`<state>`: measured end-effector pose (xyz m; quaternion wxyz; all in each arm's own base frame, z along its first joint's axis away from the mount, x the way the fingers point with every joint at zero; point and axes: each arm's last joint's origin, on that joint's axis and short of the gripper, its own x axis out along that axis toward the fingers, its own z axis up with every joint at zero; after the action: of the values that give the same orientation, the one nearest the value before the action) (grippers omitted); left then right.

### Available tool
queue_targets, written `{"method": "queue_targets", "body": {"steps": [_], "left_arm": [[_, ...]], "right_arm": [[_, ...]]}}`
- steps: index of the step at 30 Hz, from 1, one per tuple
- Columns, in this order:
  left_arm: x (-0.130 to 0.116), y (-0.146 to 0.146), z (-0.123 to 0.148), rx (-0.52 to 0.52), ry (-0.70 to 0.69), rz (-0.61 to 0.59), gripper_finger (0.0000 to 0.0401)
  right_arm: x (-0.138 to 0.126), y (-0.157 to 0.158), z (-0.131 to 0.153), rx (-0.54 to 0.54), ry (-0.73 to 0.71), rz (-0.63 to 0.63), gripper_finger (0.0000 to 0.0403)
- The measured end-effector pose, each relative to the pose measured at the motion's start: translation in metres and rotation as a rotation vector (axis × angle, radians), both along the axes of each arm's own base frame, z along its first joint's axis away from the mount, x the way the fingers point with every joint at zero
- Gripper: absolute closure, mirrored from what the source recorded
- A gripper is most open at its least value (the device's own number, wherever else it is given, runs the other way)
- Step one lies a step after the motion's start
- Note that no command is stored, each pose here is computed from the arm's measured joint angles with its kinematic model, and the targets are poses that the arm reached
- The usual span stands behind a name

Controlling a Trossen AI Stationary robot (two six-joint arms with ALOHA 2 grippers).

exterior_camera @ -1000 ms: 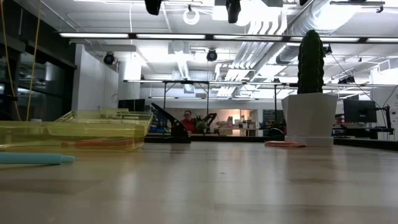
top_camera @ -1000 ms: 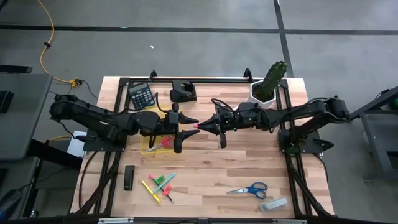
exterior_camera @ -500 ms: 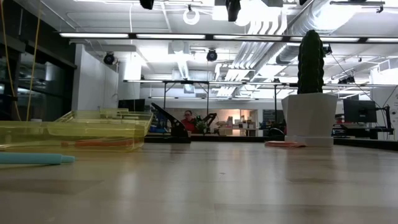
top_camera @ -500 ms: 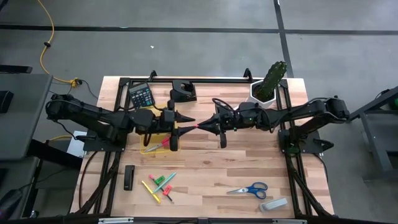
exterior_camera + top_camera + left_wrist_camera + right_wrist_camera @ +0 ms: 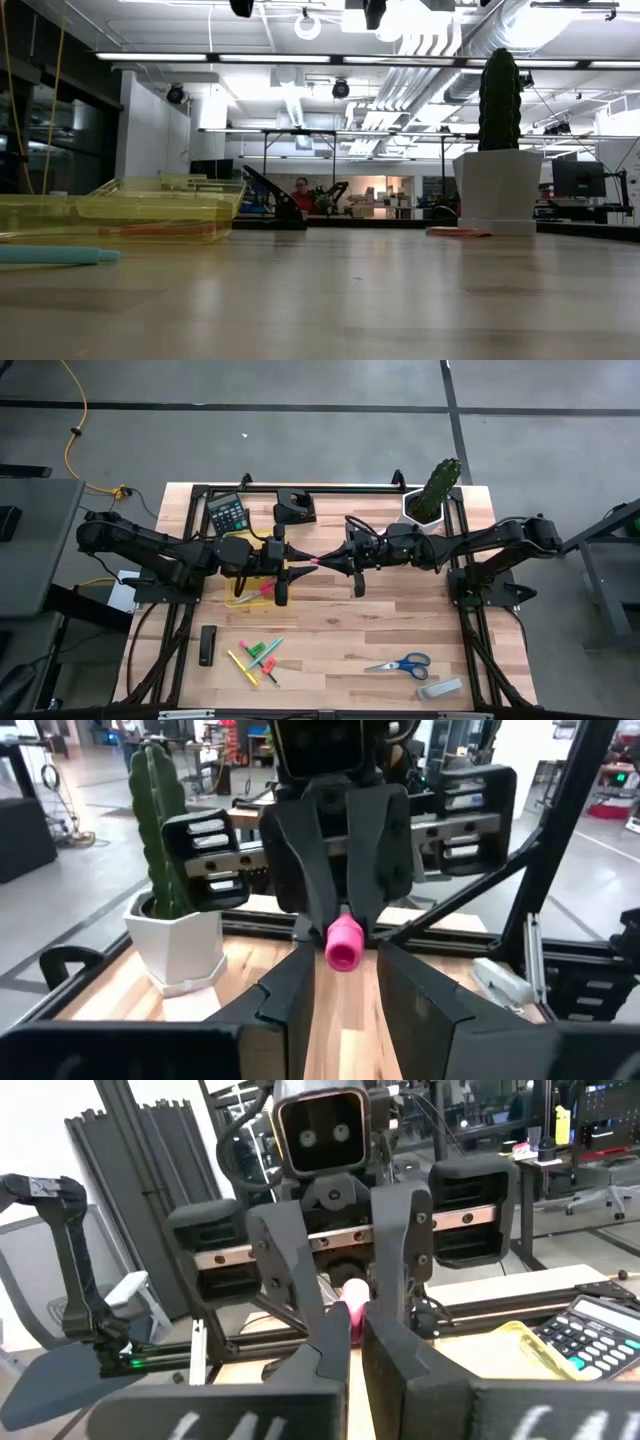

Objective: Pack school essentials
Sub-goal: Put the pink pencil top eraser into the yellow supply box

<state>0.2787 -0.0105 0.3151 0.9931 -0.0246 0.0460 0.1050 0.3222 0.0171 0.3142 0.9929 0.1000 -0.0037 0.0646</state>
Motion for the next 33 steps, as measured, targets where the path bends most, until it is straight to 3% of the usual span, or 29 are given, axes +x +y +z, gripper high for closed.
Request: {"method": "queue_targets", "body": {"steps": [8,25,29,33], "left_arm": [[-0.001,0.0,0.003,0.016,-0.02,-0.001,0.0315],[-0.001,0.0,0.003,0.016,-0.016,-0.002,0.0397],[-0.004,0.0,0.004,0.029,0.001,-0.004,0.04],[-0.019,0.006,0.011,0.044,0.028,0.009,0.04]], "right_arm": [[0.0,0.0,-0.002,-0.001,0.016,0.0,0.0403],[0.0,0.0,-0.002,-0.001,0.017,-0.001,0.0399],[-0.001,-0.001,-0.001,0.009,0.02,-0.02,0.038],[-0.012,-0.003,0.009,0.024,0.025,-0.074,0.0335]]}}
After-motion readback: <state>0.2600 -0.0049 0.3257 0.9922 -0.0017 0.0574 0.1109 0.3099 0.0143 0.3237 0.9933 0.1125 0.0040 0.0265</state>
